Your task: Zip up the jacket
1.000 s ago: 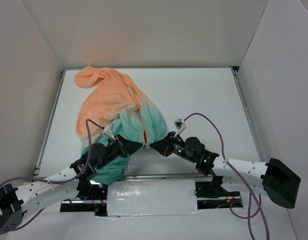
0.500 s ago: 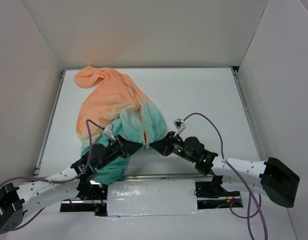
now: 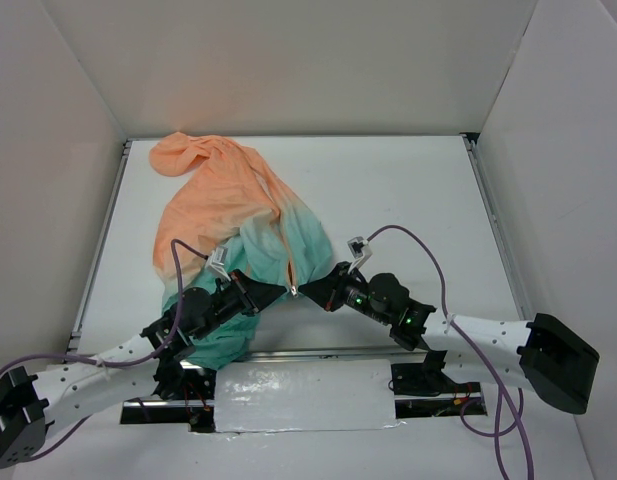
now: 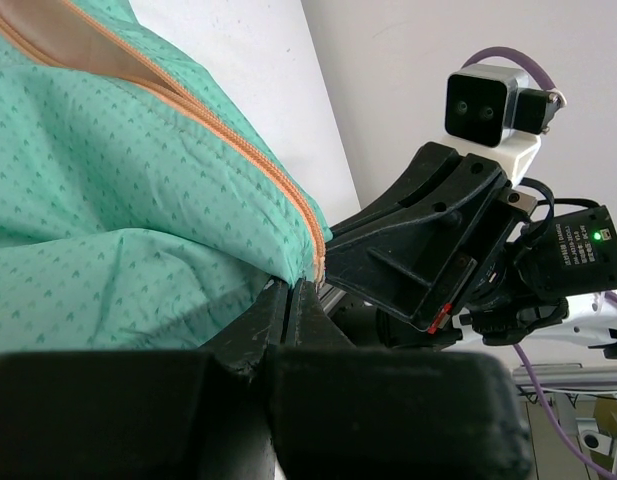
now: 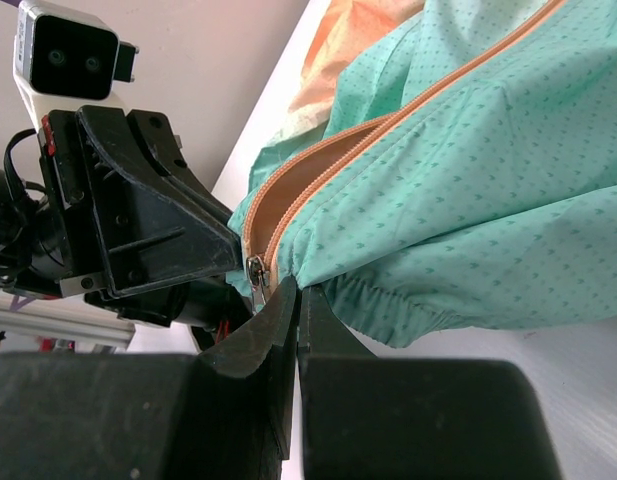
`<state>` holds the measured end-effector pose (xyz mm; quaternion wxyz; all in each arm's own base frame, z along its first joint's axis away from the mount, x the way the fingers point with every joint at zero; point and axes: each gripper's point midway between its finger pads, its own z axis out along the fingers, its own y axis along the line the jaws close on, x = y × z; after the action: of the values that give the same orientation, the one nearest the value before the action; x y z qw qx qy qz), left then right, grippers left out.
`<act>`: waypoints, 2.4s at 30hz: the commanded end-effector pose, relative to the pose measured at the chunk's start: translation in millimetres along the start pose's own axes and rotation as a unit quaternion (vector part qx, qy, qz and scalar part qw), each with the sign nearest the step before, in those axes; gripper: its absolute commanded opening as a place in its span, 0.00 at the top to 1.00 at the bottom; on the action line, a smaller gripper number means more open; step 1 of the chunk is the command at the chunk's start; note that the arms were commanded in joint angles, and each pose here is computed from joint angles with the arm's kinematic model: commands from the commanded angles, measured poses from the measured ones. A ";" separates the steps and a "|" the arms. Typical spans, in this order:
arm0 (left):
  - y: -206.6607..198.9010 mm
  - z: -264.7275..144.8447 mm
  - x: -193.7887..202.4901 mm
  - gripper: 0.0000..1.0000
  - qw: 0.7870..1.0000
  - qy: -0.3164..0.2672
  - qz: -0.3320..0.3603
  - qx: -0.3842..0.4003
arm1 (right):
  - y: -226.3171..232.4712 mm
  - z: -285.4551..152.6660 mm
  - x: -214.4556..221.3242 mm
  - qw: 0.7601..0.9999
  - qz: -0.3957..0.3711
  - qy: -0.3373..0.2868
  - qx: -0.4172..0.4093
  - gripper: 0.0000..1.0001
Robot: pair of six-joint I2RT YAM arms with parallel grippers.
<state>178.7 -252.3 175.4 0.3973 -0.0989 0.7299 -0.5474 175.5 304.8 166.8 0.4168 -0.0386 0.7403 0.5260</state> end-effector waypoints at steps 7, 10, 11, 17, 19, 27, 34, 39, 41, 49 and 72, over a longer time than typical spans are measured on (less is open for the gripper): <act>-26.5 -1.7 -20.8 1.00 0.999 -0.034 0.007 0.033 | 13.4 2.3 -12.6 0.999 -0.002 -0.025 -0.030 1.00; -28.1 -3.1 -24.3 1.00 0.999 -0.042 0.007 0.034 | 13.6 0.7 -13.6 0.999 -0.004 -0.028 -0.032 1.00; -27.1 -3.1 -24.4 1.00 0.999 -0.043 0.008 0.033 | 14.5 0.1 -12.9 0.999 -0.003 -0.027 -0.034 1.00; -24.5 -1.6 -23.4 1.00 0.999 -0.042 0.005 0.029 | 16.8 -1.8 -16.5 0.999 -0.005 -0.034 -0.039 1.00; -25.7 -1.2 -24.1 1.00 0.999 -0.043 0.006 0.031 | 16.8 -1.7 -15.8 0.999 -0.005 -0.032 -0.039 1.00; -26.6 -0.1 -22.4 1.00 0.999 -0.038 0.008 0.032 | 18.1 -1.1 -17.0 0.999 -0.005 -0.033 -0.039 1.00; -25.5 1.5 -17.8 1.00 0.999 -0.028 0.004 0.034 | 18.3 2.2 -17.5 0.999 -0.005 -0.032 -0.036 1.00; -25.1 2.0 -15.2 1.00 0.999 -0.023 0.002 0.036 | 18.8 3.4 -19.2 0.999 -0.008 -0.033 -0.034 1.00; -25.3 1.7 -15.0 1.00 0.999 -0.023 0.001 0.037 | 19.0 4.1 -20.5 0.999 -0.008 -0.033 -0.033 1.00; -28.3 0.8 -20.1 1.00 0.999 -0.032 0.002 0.037 | 14.4 4.5 -15.7 0.999 -0.008 -0.028 -0.029 1.00; -21.0 3.7 -13.4 1.00 0.999 -0.023 -0.002 0.033 | 17.8 9.8 -25.9 0.999 0.007 -0.043 -0.019 1.00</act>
<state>180.6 -252.5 170.8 0.3970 -0.1008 0.7348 -0.5406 177.9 306.0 164.2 0.4178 -0.0359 0.7404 0.5254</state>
